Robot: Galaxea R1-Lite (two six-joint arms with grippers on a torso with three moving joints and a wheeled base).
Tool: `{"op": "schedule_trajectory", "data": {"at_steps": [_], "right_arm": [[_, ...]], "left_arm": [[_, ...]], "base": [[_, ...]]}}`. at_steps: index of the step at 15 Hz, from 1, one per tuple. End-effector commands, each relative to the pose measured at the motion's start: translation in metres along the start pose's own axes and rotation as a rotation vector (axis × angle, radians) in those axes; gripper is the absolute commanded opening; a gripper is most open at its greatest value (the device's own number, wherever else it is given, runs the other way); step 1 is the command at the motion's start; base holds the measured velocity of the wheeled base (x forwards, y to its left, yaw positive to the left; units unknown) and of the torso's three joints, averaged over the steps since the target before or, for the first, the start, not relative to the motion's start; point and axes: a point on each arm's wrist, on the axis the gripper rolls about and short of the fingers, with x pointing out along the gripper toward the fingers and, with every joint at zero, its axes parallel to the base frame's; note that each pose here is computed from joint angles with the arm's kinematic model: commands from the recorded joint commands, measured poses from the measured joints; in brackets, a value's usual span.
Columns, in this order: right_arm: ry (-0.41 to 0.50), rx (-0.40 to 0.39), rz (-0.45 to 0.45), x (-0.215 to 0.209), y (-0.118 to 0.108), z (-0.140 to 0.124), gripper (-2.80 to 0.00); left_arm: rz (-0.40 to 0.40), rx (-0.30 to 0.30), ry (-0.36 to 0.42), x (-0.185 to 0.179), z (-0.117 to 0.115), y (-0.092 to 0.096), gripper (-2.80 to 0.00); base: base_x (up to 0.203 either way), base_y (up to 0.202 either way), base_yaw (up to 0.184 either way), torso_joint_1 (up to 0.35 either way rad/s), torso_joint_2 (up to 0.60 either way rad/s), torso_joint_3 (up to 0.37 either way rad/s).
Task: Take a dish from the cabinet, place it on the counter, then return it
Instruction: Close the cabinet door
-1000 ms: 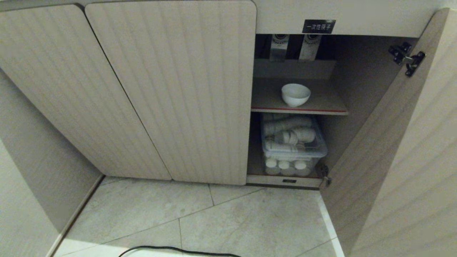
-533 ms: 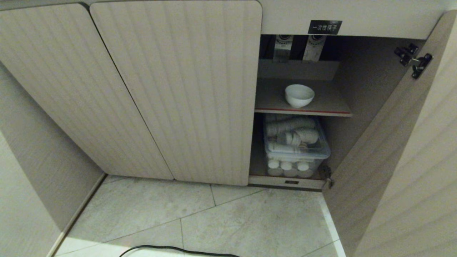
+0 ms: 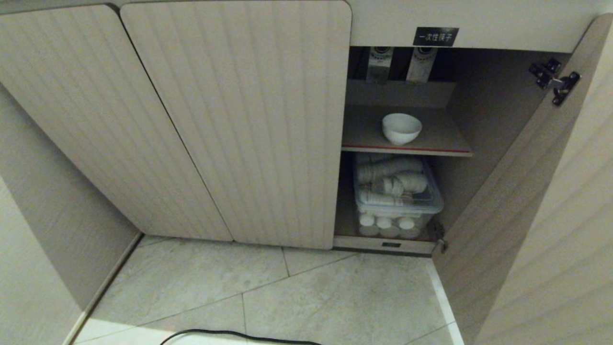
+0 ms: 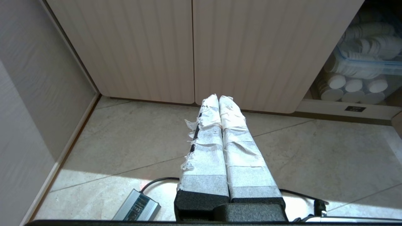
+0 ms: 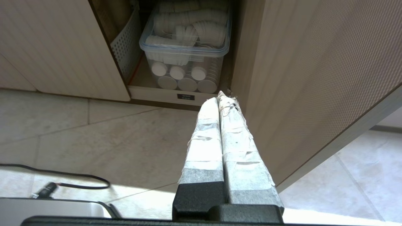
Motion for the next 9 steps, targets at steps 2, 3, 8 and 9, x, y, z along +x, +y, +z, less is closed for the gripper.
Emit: {"op": "schedule_trajectory", "data": {"at_steps": [2,3,8,9], "right_arm": [[0.001,-0.001,0.002,0.0001,0.0000,0.0000,-2.80],[0.001,-0.004,0.002,0.0001,0.0000,0.0000,-2.80],[0.000,0.034,-0.013,0.0001,-0.0003,0.0002,-2.80],[0.000,0.042,-0.015,0.0001,-0.0004,0.0002,-2.80]], "left_arm": [[0.001,-0.001,-0.002,-0.0001,0.0002,0.0000,-2.80],[0.000,-0.001,-0.001,-0.0001,0.0002,0.0000,-2.80],[0.000,0.000,-0.001,0.0000,0.0000,0.0000,-2.80],[-0.001,-0.001,-0.002,-0.0001,0.0002,0.0000,-2.80]], "base": [[0.000,0.000,0.000,0.000,0.00,0.000],[0.000,0.000,0.000,0.000,0.00,0.000],[0.000,0.000,0.000,0.000,0.00,0.000],[0.000,0.000,0.000,0.000,0.00,0.000]]}}
